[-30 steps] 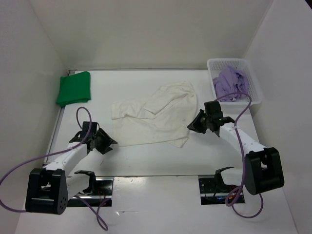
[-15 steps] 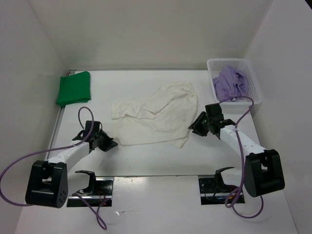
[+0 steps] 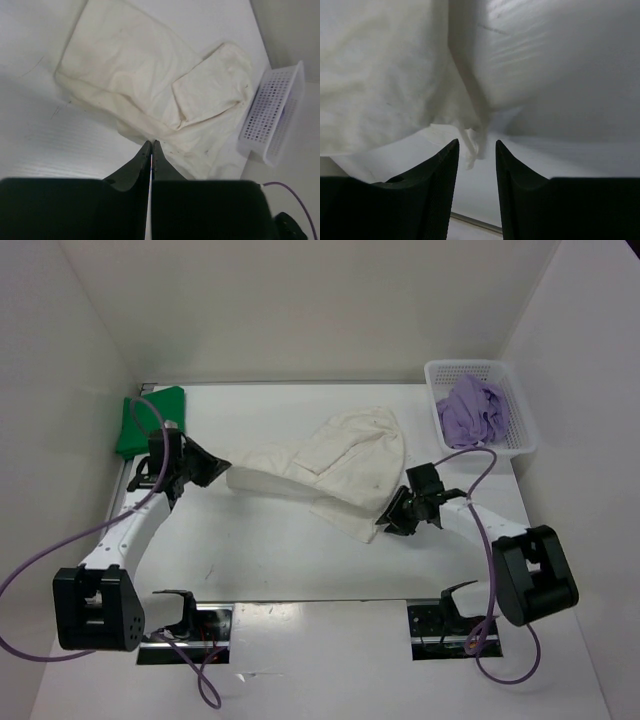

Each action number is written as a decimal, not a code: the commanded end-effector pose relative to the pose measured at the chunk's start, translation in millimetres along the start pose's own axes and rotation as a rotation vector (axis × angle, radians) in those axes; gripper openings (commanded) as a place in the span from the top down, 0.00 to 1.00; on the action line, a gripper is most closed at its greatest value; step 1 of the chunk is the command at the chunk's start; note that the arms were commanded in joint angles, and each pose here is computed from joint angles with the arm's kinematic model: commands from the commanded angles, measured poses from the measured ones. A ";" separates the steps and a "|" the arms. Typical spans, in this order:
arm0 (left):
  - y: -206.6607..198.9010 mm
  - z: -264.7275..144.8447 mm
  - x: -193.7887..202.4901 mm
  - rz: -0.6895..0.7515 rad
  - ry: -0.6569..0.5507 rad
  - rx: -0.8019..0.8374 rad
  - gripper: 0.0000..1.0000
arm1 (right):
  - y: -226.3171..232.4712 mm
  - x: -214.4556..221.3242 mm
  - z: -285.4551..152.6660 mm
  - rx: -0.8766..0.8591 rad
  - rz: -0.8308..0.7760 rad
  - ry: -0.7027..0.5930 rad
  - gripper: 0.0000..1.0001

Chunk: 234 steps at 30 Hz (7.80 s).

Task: Fold and stack the t-shirts
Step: Flatten out the tshirt

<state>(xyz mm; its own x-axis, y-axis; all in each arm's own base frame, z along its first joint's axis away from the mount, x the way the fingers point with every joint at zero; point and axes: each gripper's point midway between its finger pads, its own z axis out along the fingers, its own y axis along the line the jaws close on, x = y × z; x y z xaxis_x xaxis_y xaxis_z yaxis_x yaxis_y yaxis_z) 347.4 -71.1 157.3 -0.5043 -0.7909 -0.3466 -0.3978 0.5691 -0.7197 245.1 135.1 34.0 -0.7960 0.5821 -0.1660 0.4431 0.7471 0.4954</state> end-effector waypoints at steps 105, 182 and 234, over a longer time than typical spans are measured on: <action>73.7 -30.8 -21.1 0.013 -0.036 -0.066 1.00 | 51.3 -21.6 12.6 0.116 -0.224 -0.110 0.67; -226.4 -237.8 -220.3 0.219 -0.570 0.526 1.00 | 268.5 -165.5 -483.5 -0.498 -0.327 -1.120 1.00; 67.3 -48.8 -73.1 0.039 -0.185 -0.041 1.00 | 18.5 -57.2 -108.3 -0.070 -0.122 -0.096 1.00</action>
<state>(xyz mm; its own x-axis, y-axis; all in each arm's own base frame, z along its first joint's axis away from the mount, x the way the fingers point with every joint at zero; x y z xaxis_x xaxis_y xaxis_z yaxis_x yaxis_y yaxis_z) 341.7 28.1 162.2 -0.3823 -0.8351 -0.3955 -0.4184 0.5381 -0.7317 264.3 75.7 128.2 -0.8108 0.5070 -0.2926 0.3273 0.8071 0.4914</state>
